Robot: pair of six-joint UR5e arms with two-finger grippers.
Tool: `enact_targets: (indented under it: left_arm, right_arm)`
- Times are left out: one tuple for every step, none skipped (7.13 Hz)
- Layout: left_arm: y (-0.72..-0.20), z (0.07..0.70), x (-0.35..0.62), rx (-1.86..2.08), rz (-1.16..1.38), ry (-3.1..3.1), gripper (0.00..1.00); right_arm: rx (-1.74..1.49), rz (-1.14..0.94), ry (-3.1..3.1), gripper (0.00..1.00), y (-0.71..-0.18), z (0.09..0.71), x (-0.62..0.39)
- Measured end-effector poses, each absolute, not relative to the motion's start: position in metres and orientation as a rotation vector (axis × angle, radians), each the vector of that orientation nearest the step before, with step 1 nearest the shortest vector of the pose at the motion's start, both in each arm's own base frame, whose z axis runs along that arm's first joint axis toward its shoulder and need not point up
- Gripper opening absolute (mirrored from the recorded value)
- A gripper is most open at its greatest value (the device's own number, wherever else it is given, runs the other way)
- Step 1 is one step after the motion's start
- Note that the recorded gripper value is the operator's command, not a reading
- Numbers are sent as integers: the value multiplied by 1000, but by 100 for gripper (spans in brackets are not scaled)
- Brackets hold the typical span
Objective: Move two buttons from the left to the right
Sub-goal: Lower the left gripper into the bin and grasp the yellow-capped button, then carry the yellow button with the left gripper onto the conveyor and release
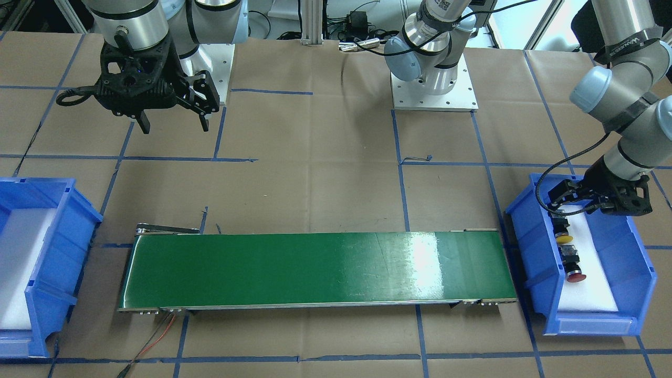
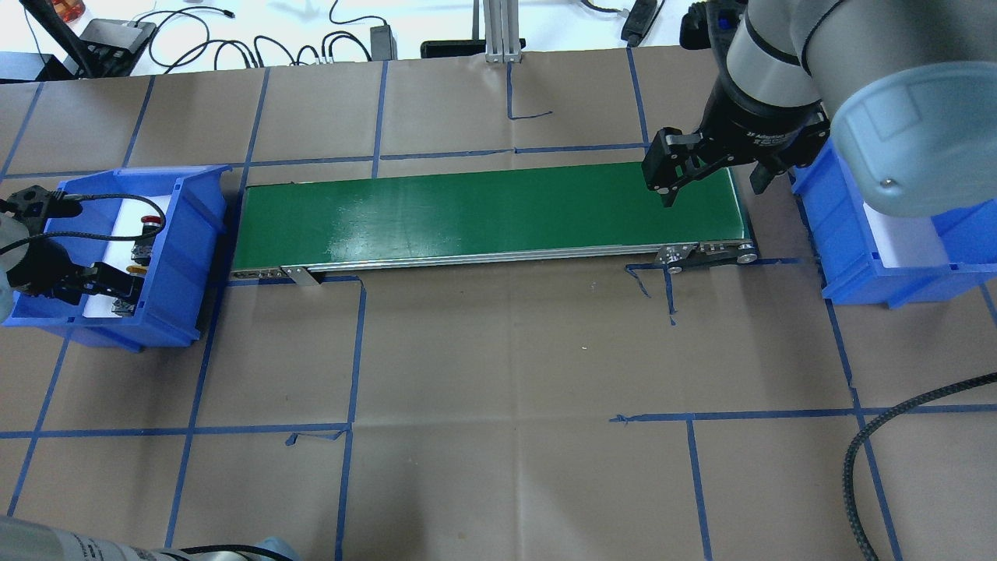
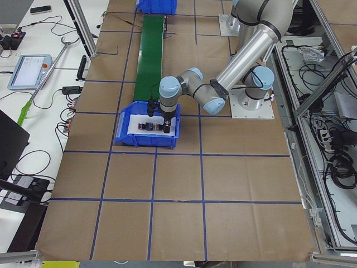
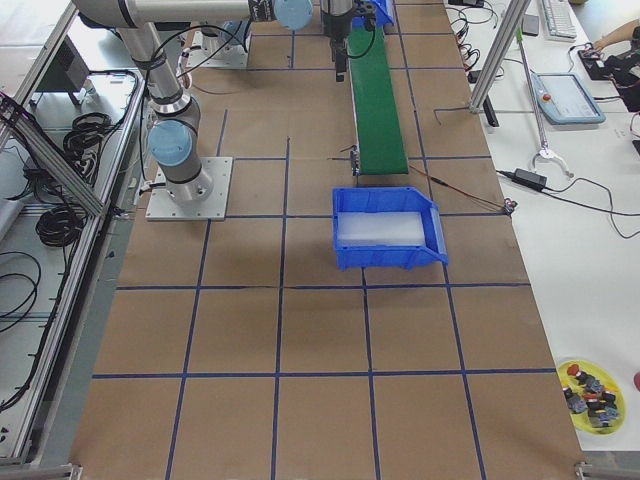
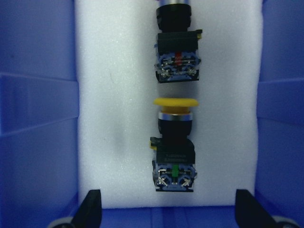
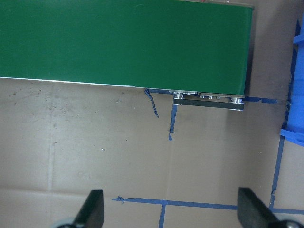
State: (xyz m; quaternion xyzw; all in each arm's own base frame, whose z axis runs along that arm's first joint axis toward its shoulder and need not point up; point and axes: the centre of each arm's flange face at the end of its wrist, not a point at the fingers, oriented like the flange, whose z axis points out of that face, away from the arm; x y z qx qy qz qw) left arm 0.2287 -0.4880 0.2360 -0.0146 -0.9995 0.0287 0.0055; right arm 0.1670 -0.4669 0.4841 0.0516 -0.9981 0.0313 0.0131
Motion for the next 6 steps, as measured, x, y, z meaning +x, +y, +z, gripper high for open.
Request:
enact_targets:
  left_arm:
    - [-487,226,228,-47,99,-3133,99]
    - [-487,217,227,-50,102,-3134,99]
    - [-488,209,227,-52,103,-3134,99]
    - [-490,206,227,-53,105,-3135,87]
    - [-490,205,226,-54,108,-3135,72]
    - [-491,204,226,-54,110,-3134,53]
  right_arm:
    - [161,98,-3110,100,-467,484,167]
    - [161,98,-3111,100,-467,484,167]
    - [162,97,-3111,100,-467,484,167]
    - [163,96,-3111,100,-467,484,167]
    - [163,96,-3111,100,-467,484,167]
    - [162,97,-3111,100,-467,484,167]
